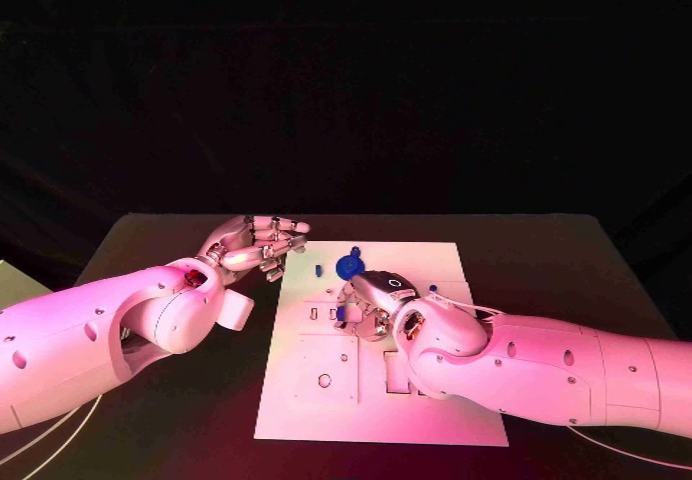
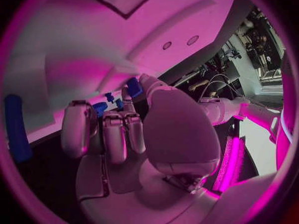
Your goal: Assemble the parts on the task board
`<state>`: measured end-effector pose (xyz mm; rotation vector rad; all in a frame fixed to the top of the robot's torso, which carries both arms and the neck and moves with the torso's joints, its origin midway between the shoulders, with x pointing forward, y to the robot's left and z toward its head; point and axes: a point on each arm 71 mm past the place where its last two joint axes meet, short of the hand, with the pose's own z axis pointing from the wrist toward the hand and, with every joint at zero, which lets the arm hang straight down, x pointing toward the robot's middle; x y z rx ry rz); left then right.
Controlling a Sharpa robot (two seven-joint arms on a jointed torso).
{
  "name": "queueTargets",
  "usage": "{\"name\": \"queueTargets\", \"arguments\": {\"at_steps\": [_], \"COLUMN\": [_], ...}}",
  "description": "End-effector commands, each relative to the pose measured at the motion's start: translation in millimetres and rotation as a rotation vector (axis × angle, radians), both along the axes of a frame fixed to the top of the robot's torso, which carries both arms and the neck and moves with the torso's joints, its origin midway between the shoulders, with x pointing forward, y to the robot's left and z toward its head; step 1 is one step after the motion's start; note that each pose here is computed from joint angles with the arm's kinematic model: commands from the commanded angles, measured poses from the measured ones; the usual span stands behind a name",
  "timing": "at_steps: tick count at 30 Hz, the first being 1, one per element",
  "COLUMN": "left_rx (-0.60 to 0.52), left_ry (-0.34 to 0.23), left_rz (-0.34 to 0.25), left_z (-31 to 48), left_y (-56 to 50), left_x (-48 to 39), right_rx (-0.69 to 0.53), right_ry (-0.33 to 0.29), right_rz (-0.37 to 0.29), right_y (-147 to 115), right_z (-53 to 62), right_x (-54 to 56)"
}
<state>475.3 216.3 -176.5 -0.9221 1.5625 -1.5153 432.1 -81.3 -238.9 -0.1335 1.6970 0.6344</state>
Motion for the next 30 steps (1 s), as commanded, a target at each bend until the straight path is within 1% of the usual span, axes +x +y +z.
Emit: {"name": "queueTargets", "arguments": {"at_steps": [1,7,10,14,16,18,21,23,25,28,30], "left_rx": [0.000,0.024,0.062,0.149,0.212,0.290,0.420,0.507,0.594,0.722,0.786], "left_ry": [-0.003,-0.007,-0.008,0.002,0.025,0.060,0.106,0.129,0.153,0.178,0.186], "left_rz": [-0.022,-0.028,-0.041,-0.057,-0.071,-0.100,-0.154,-0.179,-0.207,-0.243,-0.257], "left_z": [0.5,-0.3,-1.9,-6.4,-11.0,-16.7,-23.9,-25.6,-26.4,-25.1,-23.6], "left_y": [-2.2,-2.3,-2.5,-3.8,-5.1,-6.8,-10.3,-13.2,-17.1,-23.9,-28.3], "left_x": [-0.7,-0.3,0.1,1.8,3.4,4.6,5.6,7.9,10.8,15.9,18.8], "right_rx": [0.006,0.032,0.048,0.091,0.140,0.195,0.281,0.334,0.378,0.430,0.452], "right_ry": [-0.017,-0.040,-0.053,-0.082,-0.085,-0.065,-0.008,0.029,0.052,0.064,0.067], "right_rz": [0.025,0.020,0.016,0.020,0.035,0.059,0.066,0.048,0.022,-0.028,-0.056], "right_y": [3,1,-3,-9,-16,-25,-42,-54,-68,-88,-98], "right_z": [1.2,4.5,7.7,18.5,28.7,39.6,54.7,64.6,74.2,86.8,92.0], "right_x": [-2.4,-4.7,-6.5,-6.9,-4.6,0.0,8.2,14.1,20.4,29.6,33.9]}}
